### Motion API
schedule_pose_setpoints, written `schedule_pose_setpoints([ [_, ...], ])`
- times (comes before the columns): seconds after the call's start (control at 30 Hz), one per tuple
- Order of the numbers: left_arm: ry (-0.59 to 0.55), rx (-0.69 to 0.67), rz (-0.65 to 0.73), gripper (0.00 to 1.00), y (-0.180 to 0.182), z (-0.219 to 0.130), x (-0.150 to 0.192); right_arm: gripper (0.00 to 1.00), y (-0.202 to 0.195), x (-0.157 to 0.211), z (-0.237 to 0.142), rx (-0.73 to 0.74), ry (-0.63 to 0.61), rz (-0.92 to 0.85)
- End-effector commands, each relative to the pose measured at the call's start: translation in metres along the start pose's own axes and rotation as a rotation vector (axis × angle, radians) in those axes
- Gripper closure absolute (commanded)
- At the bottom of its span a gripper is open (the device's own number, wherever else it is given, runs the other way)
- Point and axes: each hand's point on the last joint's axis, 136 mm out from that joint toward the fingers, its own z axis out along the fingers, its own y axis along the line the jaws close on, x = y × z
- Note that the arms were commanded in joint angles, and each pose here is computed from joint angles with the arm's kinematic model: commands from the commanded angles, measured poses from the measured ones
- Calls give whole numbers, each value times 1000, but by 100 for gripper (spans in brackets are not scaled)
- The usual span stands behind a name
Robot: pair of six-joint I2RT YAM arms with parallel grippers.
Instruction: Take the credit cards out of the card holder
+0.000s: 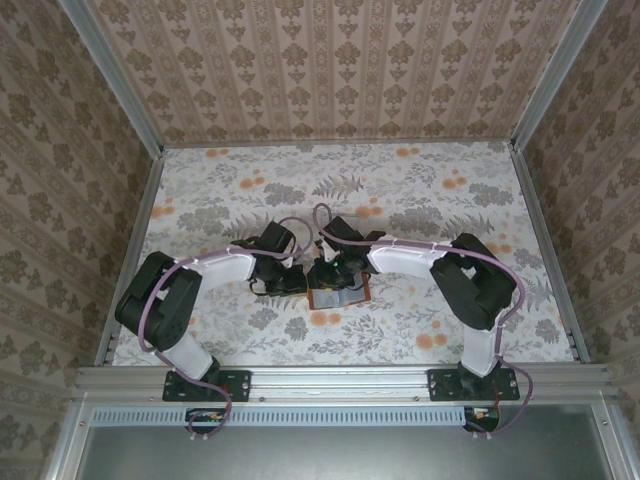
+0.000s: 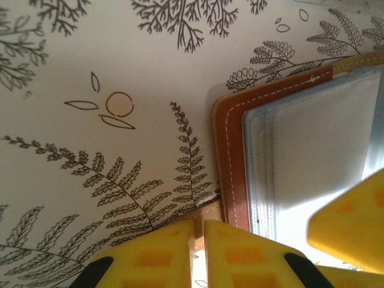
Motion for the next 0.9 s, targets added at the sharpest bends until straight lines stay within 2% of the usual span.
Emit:
schedule_pose_setpoints([
  [0.0, 39, -21, -26, 85, 8, 1, 14, 70, -4, 4, 9, 9, 25, 26],
  [0.13, 39, -22, -25, 85, 9, 1, 13, 65, -22, 9, 9, 98, 31, 20],
  [0.3, 40, -23, -23, 85, 8, 1, 13, 63, -46, 13, 1, 233, 35, 18],
  [0.5, 32, -27, -22, 85, 9, 0, 11, 54, -59, 12, -22, 389, 7, -32],
  [0.73, 35, -23, -22, 85, 8, 0, 10, 51, -71, 10, -48, 555, -12, -91],
  [0.87, 36, -22, -21, 85, 7, -1, 10, 49, -75, 10, -56, 602, -18, -101],
])
